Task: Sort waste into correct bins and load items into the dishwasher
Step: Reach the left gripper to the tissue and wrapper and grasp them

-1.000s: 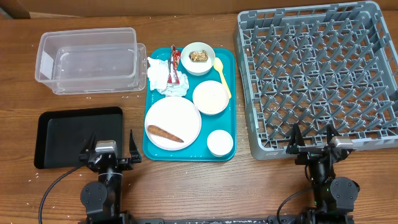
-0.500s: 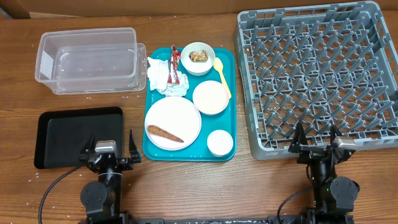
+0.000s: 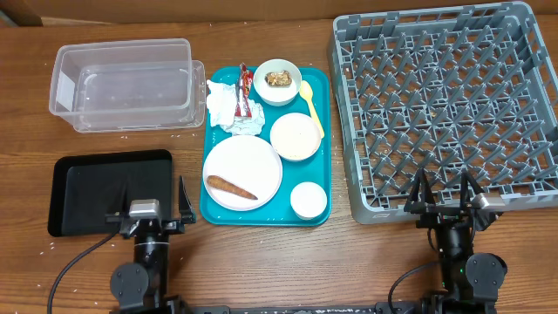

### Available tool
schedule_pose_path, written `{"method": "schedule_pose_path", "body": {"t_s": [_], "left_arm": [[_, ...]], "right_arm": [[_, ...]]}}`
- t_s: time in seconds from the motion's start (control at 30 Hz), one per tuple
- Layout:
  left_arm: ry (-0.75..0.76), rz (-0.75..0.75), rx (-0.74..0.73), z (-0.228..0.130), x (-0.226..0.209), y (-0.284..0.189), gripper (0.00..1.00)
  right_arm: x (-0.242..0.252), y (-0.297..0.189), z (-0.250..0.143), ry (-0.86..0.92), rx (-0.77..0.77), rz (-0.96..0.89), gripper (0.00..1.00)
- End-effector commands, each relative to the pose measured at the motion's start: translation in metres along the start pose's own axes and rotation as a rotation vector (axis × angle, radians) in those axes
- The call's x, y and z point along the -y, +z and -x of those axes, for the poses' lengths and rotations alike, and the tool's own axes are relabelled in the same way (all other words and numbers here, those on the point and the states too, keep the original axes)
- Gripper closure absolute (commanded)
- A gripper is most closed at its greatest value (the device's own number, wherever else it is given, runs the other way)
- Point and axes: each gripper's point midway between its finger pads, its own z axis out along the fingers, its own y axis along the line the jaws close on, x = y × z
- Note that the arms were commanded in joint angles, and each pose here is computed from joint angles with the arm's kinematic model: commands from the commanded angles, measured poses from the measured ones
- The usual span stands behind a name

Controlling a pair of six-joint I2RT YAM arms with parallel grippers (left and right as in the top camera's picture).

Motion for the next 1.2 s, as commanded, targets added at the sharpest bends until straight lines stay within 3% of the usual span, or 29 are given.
{"method": "schedule_pose_path", "body": {"t_s": [0.0, 0.17, 0.37, 0.57, 0.73, 0.93, 1.17], "left_arm": [[0.005, -0.011, 0.085, 0.020, 0.002, -0.002, 0.00], [0.015, -0.025, 0.152, 0.047, 0.004, -0.004, 0.00], [0.016, -0.057, 0.116, 0.091, 0.006, 0.011, 0.00], [-0.028, -0.266, -0.095, 0.125, 0.032, 0.072, 0.00], [-0.037, -0.328, -0.313, 0.143, 0.051, 0.139, 0.00], [0.112, -0.274, -0.554, 0.132, 0.094, 0.211, 0.00], [0.234, -0.272, -0.817, 0.059, 0.142, 0.247, 0.00]], "right_arm": [[-0.012, -0.002, 0.016, 0.010, 0.032, 0.051, 0.00], [-0.021, -0.008, 0.045, 0.002, 0.082, 0.064, 0.00], [-0.034, -0.015, 0.084, 0.000, 0.091, 0.067, 0.00], [-0.045, -0.012, 0.124, -0.066, 0.022, 0.044, 0.00], [-0.050, -0.001, 0.146, -0.080, -0.121, 0.008, 0.00], [-0.048, 0.022, 0.148, -0.049, -0.332, -0.045, 0.00], [-0.037, 0.050, 0.123, -0.013, -0.582, -0.108, 0.00]]}}
